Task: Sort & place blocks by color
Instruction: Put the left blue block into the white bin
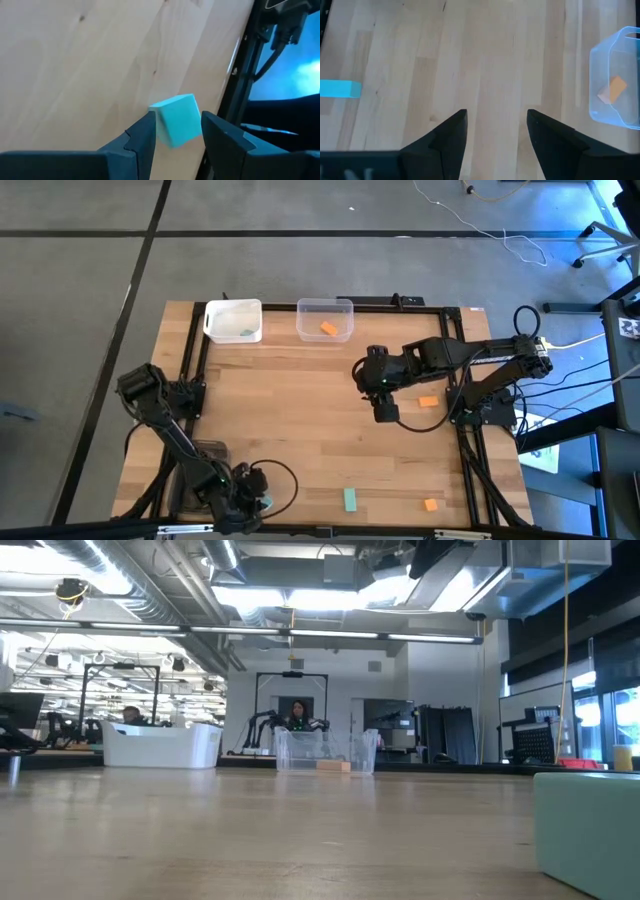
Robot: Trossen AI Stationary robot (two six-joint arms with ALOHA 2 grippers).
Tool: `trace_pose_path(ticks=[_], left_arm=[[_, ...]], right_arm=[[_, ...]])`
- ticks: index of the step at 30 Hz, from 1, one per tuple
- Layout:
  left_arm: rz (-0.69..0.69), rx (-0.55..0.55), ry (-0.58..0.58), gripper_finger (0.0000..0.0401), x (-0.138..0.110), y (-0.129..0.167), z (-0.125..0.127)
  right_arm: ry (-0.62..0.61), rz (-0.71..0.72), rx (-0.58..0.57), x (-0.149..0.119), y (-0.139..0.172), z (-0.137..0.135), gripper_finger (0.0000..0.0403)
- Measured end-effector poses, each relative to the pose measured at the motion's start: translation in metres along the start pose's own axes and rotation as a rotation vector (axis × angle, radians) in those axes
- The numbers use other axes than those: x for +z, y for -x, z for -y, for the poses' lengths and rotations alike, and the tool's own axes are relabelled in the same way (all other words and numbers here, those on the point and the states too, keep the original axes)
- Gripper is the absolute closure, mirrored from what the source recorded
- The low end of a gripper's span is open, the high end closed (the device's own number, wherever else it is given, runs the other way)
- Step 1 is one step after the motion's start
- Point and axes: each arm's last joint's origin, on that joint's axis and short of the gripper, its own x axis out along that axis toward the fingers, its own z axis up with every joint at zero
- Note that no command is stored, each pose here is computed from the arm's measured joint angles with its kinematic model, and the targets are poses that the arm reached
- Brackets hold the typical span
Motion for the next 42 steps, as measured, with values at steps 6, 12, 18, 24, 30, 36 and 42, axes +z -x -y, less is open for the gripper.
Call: trace_pose_path(ticks=[6,12,18,24,30,36,42], left_arm=[[-0.019,0.006,0.029,0.0252,0.000,-0.012,-0.002],[-0.042,0.025,0.026,0.0252,-0.001,-0.013,-0.005],[-0.066,0.081,0.007,0.0252,-0.001,-0.011,-0.010],[-0.117,0.140,0.042,0.0252,0.005,-0.013,-0.017],[-0.136,0.175,0.040,0.0252,0.019,-0.018,-0.024],[-0.147,0.208,0.060,0.0252,0.034,-0.021,-0.031],[-0.106,0.241,0.061,0.0252,0.052,-0.025,-0.039]], right_arm=[[0.000,0.000,0.000,0.000,0.000,0.000,0.0196],[0.000,0.000,0.000,0.000,0.000,0.000,0.0196],[0.000,0.000,0.000,0.000,0.000,0.000,0.0196],[0.000,0.000,0.001,0.000,0.000,0.000,0.0196],[0.001,0.004,-0.013,0.000,0.000,0.000,0.0196],[0.002,0.006,-0.015,0.001,0.000,0.000,0.0196],[0.001,0.013,-0.015,0.001,0.000,0.000,0.0196]])
